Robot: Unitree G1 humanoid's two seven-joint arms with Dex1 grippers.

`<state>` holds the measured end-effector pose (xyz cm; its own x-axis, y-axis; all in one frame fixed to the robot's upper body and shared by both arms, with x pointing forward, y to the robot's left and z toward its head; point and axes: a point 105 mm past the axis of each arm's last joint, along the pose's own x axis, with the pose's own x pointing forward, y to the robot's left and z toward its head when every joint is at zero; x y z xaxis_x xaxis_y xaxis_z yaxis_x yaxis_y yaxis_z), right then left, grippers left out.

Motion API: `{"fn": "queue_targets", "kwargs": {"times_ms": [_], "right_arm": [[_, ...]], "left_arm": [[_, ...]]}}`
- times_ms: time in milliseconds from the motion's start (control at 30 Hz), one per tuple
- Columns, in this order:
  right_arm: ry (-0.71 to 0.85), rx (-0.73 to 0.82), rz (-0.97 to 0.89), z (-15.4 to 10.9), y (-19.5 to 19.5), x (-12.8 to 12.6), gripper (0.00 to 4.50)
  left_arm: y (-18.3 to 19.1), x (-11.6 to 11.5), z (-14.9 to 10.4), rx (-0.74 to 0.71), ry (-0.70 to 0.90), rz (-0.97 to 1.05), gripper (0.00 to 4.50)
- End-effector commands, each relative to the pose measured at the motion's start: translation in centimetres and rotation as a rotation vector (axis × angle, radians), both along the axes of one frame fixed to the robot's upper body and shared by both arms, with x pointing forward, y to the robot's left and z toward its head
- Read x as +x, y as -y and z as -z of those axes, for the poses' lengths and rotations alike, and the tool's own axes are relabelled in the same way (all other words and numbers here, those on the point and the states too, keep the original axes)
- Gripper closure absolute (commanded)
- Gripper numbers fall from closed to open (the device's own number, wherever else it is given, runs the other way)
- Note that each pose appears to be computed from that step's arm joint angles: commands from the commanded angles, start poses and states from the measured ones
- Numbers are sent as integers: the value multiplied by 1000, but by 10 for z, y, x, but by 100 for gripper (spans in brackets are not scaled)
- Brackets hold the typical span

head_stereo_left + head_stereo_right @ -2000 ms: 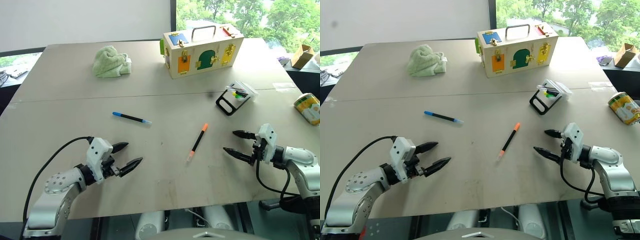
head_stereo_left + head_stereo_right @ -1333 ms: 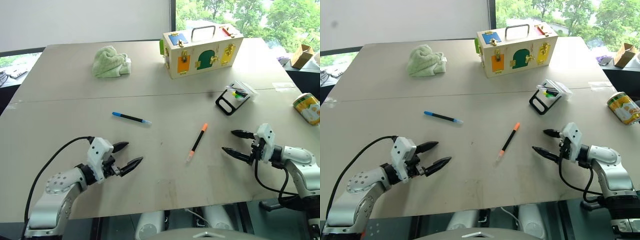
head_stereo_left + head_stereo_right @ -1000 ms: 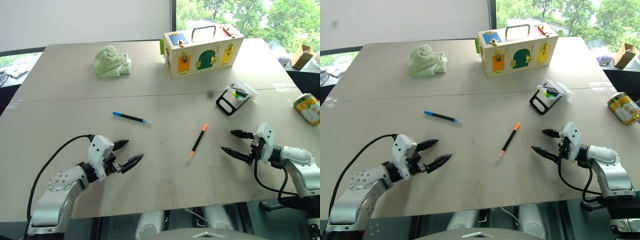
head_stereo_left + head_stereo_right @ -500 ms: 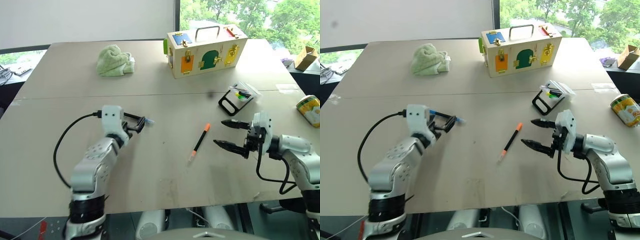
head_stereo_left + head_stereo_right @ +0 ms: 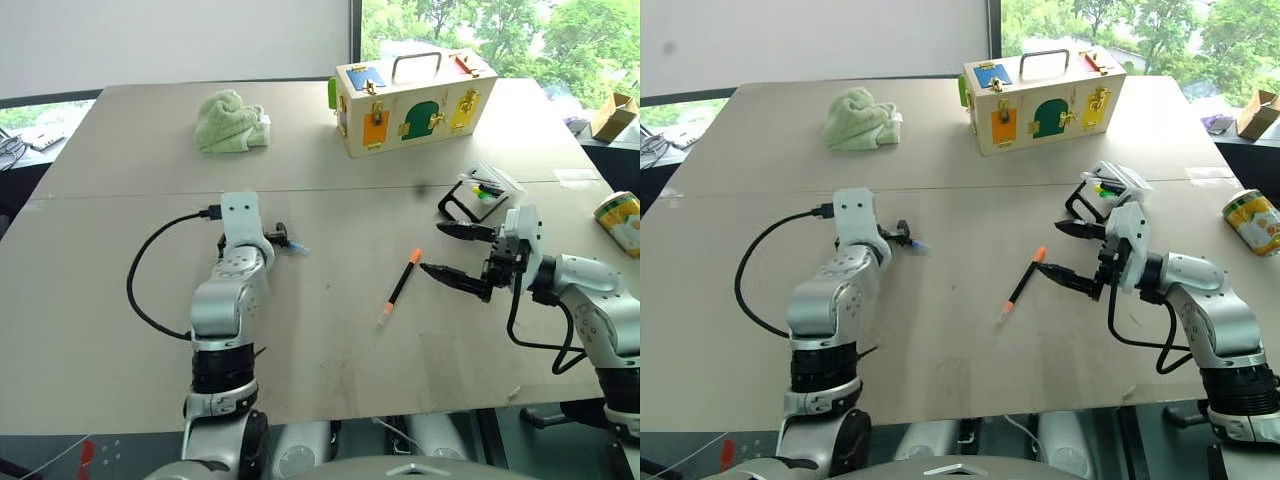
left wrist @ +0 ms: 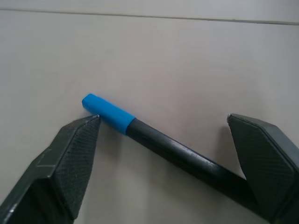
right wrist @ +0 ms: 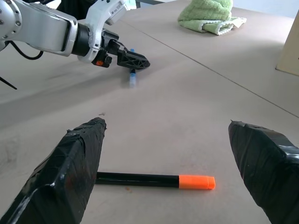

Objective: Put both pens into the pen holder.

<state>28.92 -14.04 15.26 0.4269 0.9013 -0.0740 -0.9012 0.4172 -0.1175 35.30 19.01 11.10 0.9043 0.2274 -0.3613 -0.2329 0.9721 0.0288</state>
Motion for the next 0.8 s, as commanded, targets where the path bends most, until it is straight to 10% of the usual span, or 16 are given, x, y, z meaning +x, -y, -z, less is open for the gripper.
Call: {"fn": "queue_targets", "kwargs": {"times_ms": [33, 367, 700, 800], "right_arm": [[34, -1, 5, -6, 3, -1, 0], [34, -9, -15, -7, 0, 2, 0], [23, -2, -24, -6, -1, -3, 0], [23, 8, -21, -6, -3, -3, 0]], "left_arm": [[-12, -18, 33, -40, -170, -98, 4], [-36, -25, 44, -7, -238, -272, 4], [-37, -33, 57, -67, -265, -331, 422], [-34, -28, 55, -66, -241, -301, 444]]}}
